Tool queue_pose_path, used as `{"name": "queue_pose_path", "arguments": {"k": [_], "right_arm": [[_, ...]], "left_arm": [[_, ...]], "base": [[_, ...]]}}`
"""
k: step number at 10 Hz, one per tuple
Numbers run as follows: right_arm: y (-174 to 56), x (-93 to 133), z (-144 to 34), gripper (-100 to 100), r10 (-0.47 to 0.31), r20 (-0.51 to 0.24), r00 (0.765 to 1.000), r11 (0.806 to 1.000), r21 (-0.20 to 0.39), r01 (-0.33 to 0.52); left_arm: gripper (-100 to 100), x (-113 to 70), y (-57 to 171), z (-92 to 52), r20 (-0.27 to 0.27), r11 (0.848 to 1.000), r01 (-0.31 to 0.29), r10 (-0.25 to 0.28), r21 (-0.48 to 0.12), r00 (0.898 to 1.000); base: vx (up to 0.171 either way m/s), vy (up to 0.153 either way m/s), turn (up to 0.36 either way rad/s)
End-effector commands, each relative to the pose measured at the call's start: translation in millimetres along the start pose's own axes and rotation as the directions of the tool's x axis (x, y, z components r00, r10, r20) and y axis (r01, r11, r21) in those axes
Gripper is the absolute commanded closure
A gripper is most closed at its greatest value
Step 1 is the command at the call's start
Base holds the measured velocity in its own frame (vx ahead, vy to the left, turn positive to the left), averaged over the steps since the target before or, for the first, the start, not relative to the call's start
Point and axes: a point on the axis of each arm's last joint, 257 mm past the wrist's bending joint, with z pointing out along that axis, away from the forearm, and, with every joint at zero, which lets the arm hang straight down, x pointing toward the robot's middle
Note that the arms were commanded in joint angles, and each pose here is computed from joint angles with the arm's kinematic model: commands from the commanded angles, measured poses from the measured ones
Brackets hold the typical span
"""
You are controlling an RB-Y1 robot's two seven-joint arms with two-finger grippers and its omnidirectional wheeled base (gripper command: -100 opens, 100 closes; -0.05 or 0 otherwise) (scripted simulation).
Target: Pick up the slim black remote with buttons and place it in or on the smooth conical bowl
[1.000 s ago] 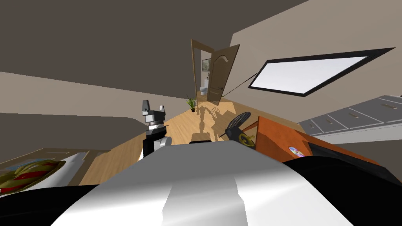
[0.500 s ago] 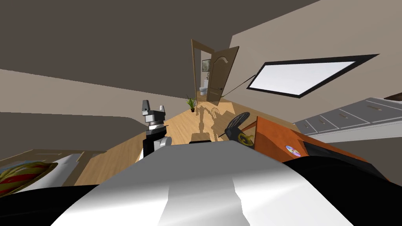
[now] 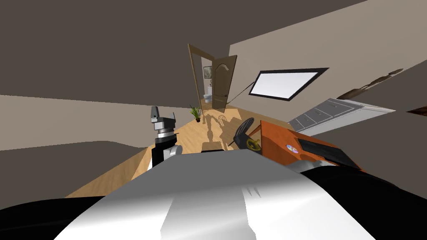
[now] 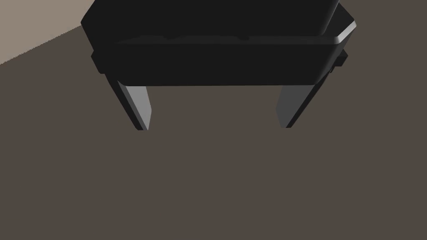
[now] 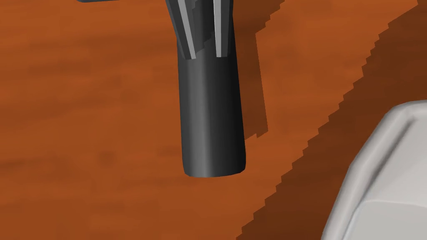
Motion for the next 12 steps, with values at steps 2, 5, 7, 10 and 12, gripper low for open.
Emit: {"name": "queue_pose_path", "arguments": {"k": [2,5,7,10,12], "right_arm": [[-4,1,-6.3,100,-0.116,-0.010,0.993,0.993,0.028,0.116],[-7,-1,-12.2,100,-0.202,-0.015,0.979,0.978,0.048,0.203],[-9,-7,-14.9,100,-0.247,-0.009,0.969,0.967,0.062,0.247],[-9,-8,-17.5,100,-0.280,-0.010,0.960,0.957,0.069,0.280],[-27,-3,-26.0,100,-0.320,-0.017,0.947,0.944,0.076,0.320]], "left_arm": [[0,0.0,0,0.0,0.000,1.000,0.000,0.000,0.000,1.000],[0,0.1,0,0.1,0.000,1.000,0.000,0.000,0.000,1.000],[0,0.1,0,0.1,0.000,1.000,0.000,0.000,0.000,1.000],[0,0.2,0,0.1,0.000,1.000,0.000,0.000,0.000,1.000],[0,0.2,0,0.2,0.000,1.000,0.001,-0.001,0.001,1.000]], "base": [[0.253,-0.091,-0.488],[0.165,-0.064,-0.248],[0.150,-0.042,-0.271],[0.134,-0.012,-0.222],[0.017,0.031,-0.072]]}}
